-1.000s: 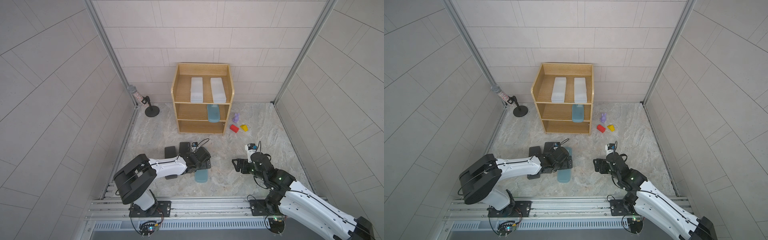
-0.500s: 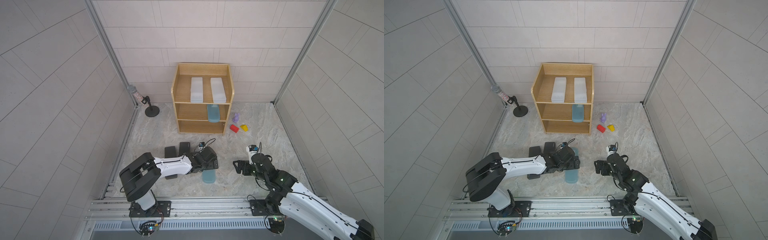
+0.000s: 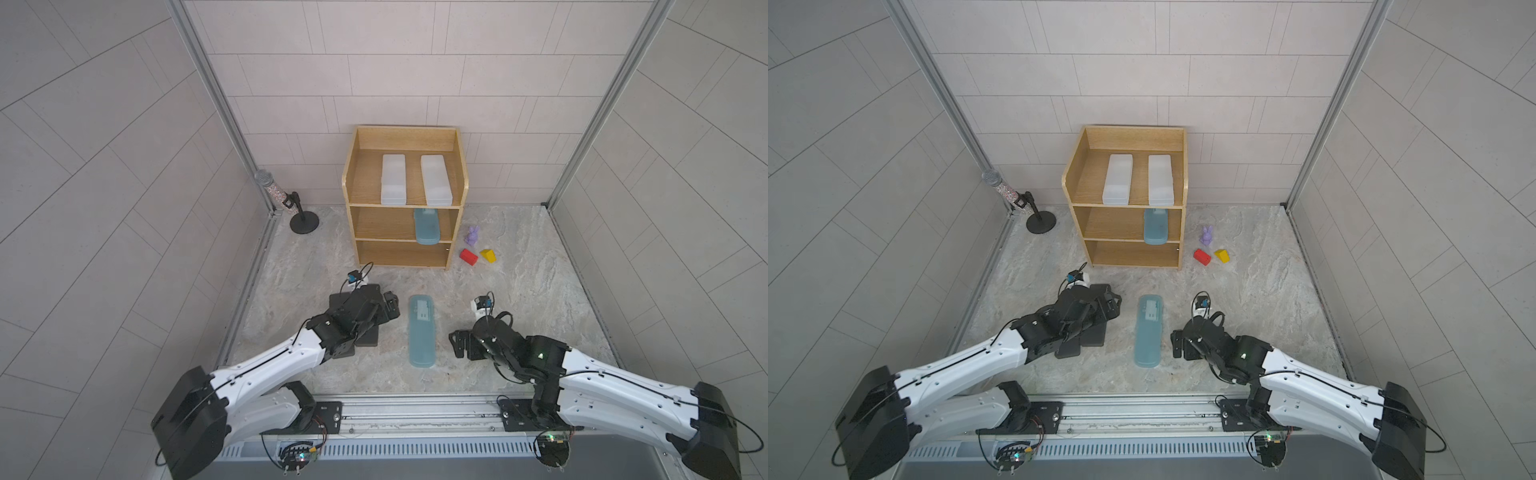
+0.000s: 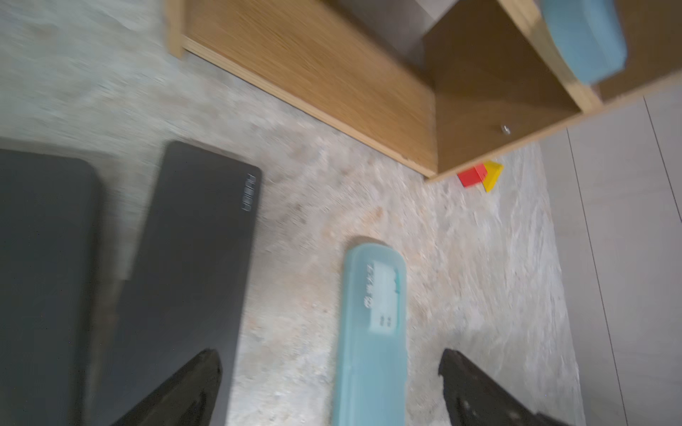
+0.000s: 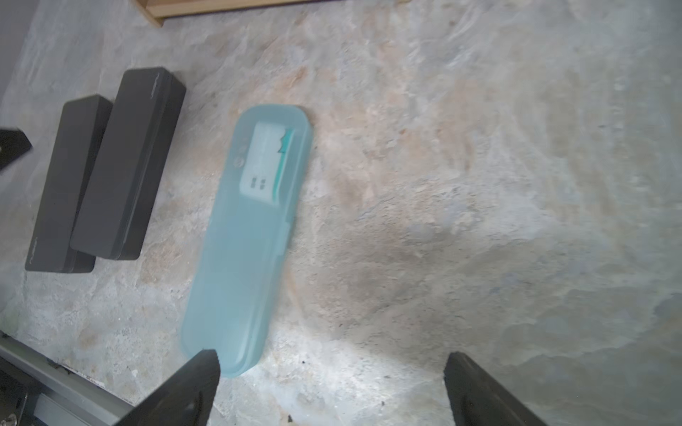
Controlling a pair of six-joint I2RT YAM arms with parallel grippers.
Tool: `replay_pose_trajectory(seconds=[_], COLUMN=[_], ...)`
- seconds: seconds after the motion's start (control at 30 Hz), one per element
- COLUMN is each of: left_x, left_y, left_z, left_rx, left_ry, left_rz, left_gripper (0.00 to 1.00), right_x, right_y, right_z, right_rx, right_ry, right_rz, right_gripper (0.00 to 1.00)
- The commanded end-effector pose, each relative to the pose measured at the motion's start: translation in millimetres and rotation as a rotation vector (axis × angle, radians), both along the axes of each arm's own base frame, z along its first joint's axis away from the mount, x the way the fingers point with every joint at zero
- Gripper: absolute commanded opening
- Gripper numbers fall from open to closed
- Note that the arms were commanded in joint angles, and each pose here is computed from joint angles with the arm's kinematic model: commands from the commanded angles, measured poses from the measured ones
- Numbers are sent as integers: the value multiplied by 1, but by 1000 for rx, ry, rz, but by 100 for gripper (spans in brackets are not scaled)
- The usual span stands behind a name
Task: Place the pencil cases on the shelf according to color
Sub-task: Move the pencil case to the center of the board, then pick up the pencil case from the center of the board.
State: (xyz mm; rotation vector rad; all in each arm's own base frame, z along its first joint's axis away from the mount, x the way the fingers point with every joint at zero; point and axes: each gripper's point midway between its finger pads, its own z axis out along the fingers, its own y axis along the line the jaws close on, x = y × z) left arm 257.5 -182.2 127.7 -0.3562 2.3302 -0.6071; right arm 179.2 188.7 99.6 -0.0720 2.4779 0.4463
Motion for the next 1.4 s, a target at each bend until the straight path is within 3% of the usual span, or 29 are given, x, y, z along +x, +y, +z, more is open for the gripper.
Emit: replay_pose_trajectory(seconds=[0.0,0.2,0.47,0.77,1.07,1.17,1.37], left_x=[-18,-24,-25,-29,-31,-31,-31], left_y=[37,65,69,71,70,70,70], left_z=[-21,-28,-33,-28,-25,-25,-22], left_rx=[98,91,49,36,18,14,12], left_ry=[65,91,100,88,74,75,68], left_rz=[14,63,68,65,62,62,64], left_gripper=[100,100,100,100,100,100,100], right_x=[9,6,-4,-15,-22,-23,-28], right_y=[29,69,96,102,83,82,77], right_z=[8,-10,-39,-75,-101,-106,-110], right_rx=[38,-28,-87,-218,-254,-260,-242], right_ry=[-25,55,140,192,217,218,196], right_rz=[-59,-35,-6,-12,-48,-47,-40], right_gripper=[100,100,100,100,100,96,79])
